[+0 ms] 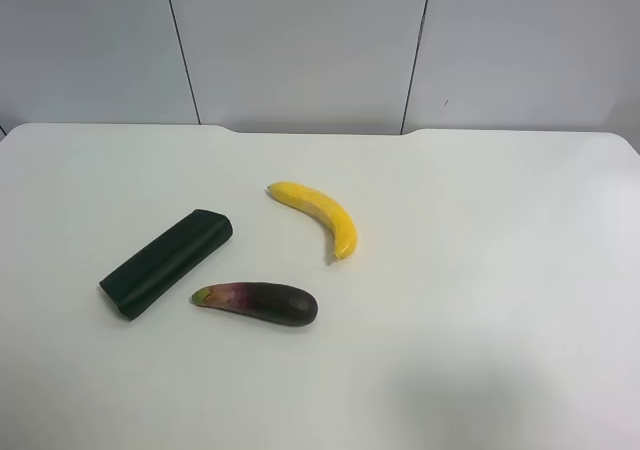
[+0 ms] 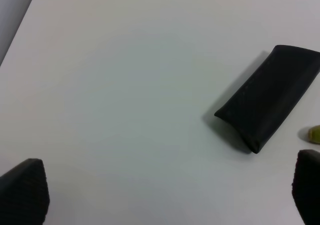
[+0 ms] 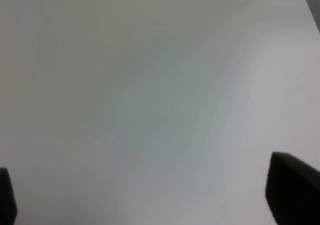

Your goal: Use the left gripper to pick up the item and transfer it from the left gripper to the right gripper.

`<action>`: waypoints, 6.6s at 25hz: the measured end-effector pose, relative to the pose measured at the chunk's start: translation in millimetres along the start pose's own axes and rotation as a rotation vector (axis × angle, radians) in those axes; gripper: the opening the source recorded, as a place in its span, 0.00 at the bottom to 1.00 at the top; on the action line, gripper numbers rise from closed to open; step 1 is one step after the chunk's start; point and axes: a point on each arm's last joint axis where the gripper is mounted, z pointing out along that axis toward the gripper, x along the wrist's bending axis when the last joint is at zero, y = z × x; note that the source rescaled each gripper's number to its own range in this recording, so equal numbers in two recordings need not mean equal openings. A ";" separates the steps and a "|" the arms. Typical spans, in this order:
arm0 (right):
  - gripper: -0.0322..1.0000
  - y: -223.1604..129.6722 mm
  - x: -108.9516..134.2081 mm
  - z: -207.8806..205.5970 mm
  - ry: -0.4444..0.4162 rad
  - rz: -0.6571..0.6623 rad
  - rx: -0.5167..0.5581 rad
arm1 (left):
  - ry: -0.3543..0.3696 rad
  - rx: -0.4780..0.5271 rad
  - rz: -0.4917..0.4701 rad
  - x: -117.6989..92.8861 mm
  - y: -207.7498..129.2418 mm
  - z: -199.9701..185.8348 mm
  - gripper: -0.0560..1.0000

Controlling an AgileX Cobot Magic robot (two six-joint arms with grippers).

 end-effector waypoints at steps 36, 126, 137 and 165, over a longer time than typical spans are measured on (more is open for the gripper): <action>1.00 0.0 0.1 0.0 0.001 0.000 0.000 | -0.091 0.567 0.106 -8.0 64.4 70.3 1.00; 1.00 0.0 0.1 0.0 0.001 0.000 0.000 | -0.332 0.869 0.593 -124.5 45.0 317.6 0.17; 1.00 0.0 0.1 0.0 0.001 0.000 0.000 | -0.372 0.837 0.557 -125.6 105.5 276.8 0.14; 1.00 0.7 2.1 -0.1 0.023 0.012 -0.007 | -0.928 0.569 1.116 -259.5 72.1 168.9 0.10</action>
